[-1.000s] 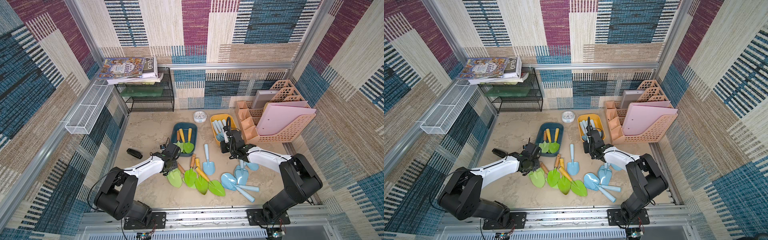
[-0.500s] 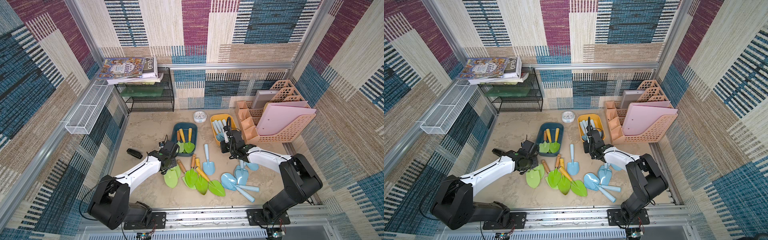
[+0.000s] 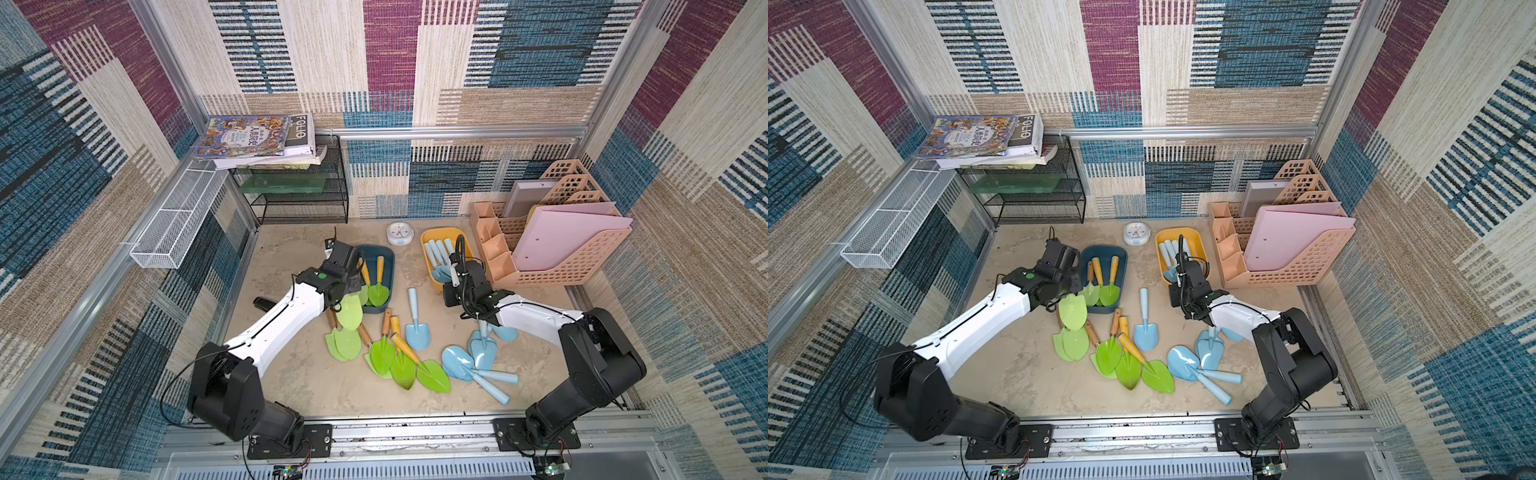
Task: Sort the small shovels by color and place them into the storage box
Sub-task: Pick up the shovel from the center of the board, then place the shovel in the storage box.
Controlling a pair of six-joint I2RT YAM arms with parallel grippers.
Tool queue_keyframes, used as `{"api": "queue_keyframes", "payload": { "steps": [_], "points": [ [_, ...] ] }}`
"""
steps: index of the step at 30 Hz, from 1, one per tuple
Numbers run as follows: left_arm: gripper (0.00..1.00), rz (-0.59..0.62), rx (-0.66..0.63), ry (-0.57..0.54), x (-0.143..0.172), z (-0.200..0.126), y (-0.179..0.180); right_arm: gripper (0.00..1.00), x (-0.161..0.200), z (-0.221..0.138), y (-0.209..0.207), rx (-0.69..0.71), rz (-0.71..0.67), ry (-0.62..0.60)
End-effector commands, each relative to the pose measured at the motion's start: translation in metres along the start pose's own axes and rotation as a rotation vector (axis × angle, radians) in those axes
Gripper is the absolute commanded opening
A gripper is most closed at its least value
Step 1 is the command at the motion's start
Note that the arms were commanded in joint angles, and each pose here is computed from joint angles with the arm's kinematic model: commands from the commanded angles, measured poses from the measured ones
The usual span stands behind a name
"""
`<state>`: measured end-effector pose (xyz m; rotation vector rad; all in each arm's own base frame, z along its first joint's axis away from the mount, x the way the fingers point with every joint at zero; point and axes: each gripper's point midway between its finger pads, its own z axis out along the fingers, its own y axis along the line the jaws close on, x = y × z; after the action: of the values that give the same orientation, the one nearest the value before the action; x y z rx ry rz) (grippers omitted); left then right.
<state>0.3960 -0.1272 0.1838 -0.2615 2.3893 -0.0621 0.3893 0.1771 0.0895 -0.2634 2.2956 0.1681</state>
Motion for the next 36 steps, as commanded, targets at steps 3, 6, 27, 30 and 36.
{"api": "queue_keyframes", "payload": {
  "steps": [3,6,27,30,36],
  "points": [
    [0.08,0.070,0.045,-0.074,-0.050,0.039,-0.039,0.30,-0.001,0.002,-0.007,0.010,0.019,-0.014],
    [0.11,0.120,0.048,-0.059,-0.063,0.068,-0.057,0.30,-0.001,0.002,-0.012,0.013,0.030,-0.015],
    [0.41,0.130,0.073,0.239,0.024,0.153,-0.068,0.29,-0.003,-0.002,-0.023,0.017,0.061,-0.034],
    [0.49,0.123,0.086,0.247,0.027,0.151,-0.069,0.30,-0.003,-0.002,-0.021,0.008,0.060,-0.035],
    [0.56,0.104,0.120,0.210,0.013,0.128,-0.074,0.33,-0.007,-0.011,-0.019,-0.003,0.046,-0.058]
  ]
}}
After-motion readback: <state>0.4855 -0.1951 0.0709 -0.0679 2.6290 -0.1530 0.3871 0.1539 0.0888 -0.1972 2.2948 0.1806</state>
